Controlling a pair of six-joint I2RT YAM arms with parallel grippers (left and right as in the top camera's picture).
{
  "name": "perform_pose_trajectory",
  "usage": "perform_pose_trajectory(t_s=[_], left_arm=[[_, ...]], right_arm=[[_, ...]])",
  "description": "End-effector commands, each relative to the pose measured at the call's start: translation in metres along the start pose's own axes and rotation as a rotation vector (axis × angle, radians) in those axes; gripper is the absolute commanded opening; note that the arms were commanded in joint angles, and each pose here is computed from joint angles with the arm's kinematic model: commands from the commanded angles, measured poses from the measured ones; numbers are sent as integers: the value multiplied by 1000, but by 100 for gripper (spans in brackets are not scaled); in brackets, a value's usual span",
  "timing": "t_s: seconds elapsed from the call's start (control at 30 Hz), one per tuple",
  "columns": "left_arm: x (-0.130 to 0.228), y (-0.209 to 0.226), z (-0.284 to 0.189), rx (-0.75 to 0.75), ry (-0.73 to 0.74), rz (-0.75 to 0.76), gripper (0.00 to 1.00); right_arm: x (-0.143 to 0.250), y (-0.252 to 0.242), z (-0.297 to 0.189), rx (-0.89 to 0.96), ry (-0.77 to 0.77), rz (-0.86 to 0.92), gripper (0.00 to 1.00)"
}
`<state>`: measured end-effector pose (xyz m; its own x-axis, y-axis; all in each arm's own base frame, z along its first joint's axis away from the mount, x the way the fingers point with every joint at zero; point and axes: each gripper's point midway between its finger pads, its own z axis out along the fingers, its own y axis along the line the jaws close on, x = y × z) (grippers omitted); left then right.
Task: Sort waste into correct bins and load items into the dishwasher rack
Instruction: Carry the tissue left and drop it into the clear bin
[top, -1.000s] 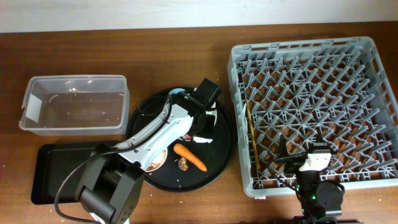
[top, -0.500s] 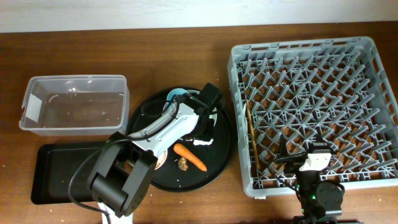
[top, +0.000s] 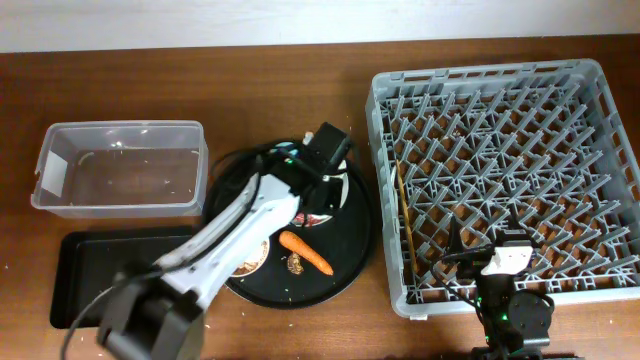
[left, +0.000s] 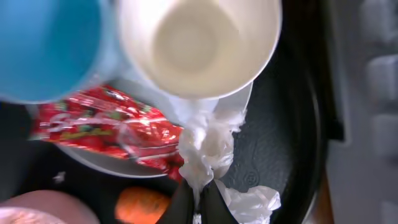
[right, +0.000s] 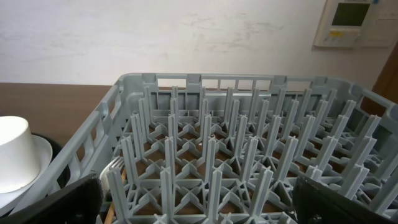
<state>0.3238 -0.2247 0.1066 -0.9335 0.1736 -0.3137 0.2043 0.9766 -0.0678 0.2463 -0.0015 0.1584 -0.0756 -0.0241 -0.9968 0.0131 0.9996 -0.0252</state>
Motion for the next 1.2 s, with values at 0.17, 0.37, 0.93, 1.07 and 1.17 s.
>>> perform_pose_trajectory(t_s=[0.17, 0.37, 0.93, 1.07, 1.17], left_arm=[[-49, 165, -75, -255, -252, -358, 0], [-18, 336, -57, -450, -198, -748, 1], [-28, 393, -72, -293, -325, -846, 94], [-16, 280, -107, 185, -205, -812, 99], [17, 241, -99, 221, -6, -803, 97]], right_arm=[[3, -3, 0, 16, 4, 6, 99], [3, -3, 0, 16, 4, 6, 99], [3, -3, 0, 16, 4, 6, 99], [3, -3, 0, 16, 4, 6, 99], [3, -3, 0, 16, 4, 6, 99]])
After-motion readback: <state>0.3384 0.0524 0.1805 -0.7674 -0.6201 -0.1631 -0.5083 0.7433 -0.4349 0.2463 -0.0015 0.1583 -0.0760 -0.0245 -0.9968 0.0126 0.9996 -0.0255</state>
